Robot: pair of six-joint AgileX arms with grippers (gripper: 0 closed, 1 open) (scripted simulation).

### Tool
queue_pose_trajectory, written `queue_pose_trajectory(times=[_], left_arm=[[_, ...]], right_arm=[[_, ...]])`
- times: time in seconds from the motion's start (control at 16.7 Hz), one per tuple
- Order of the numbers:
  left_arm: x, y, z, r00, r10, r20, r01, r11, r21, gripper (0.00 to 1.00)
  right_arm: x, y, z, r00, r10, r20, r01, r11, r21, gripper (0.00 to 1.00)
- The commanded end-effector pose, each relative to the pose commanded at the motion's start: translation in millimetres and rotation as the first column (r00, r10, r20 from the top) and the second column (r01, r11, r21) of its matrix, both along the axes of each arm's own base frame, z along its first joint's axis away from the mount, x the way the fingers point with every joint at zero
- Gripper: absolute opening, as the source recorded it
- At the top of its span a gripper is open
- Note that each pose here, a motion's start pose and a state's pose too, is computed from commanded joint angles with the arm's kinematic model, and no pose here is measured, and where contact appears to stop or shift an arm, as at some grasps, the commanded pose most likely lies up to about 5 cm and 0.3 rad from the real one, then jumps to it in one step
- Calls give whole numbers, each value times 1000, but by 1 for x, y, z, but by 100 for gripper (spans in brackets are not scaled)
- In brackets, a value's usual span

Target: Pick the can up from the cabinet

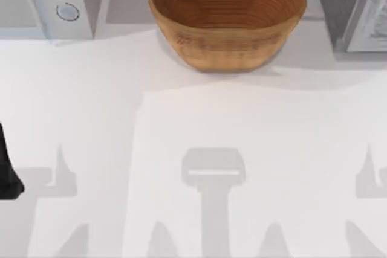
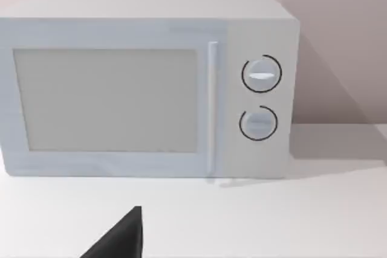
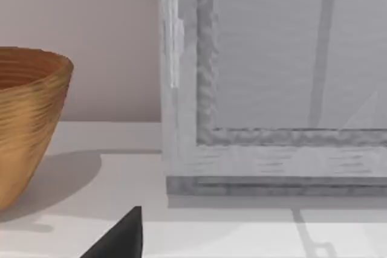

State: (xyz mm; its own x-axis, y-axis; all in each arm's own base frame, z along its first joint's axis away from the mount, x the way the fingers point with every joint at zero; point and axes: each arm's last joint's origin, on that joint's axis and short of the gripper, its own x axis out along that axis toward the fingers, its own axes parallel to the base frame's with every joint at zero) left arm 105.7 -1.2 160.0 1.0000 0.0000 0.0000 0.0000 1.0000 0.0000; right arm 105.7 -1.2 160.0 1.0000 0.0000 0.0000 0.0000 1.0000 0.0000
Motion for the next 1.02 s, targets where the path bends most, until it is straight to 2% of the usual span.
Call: queue_pose_trajectory(times=[0.24,0.42,0.72,1.02], left_arm=[[0,0,0,1000,0,0,0,1000,0,100],[0,0,0,1000,0,0,0,1000,0,100],[0,0,0,1000,0,0,0,1000,0,100],[0,0,0,1000,0,0,0,1000,0,100]], right_arm=[[0,1,8,1000,3,0,-3,1000,0,100],[0,2,41,1000,7,-5,-7,1000,0,100],[15,7,133,1000,2,-21,-2,1000,-1,100],[58,17,235,1000,-7,-30,7,1000,-3,100]])
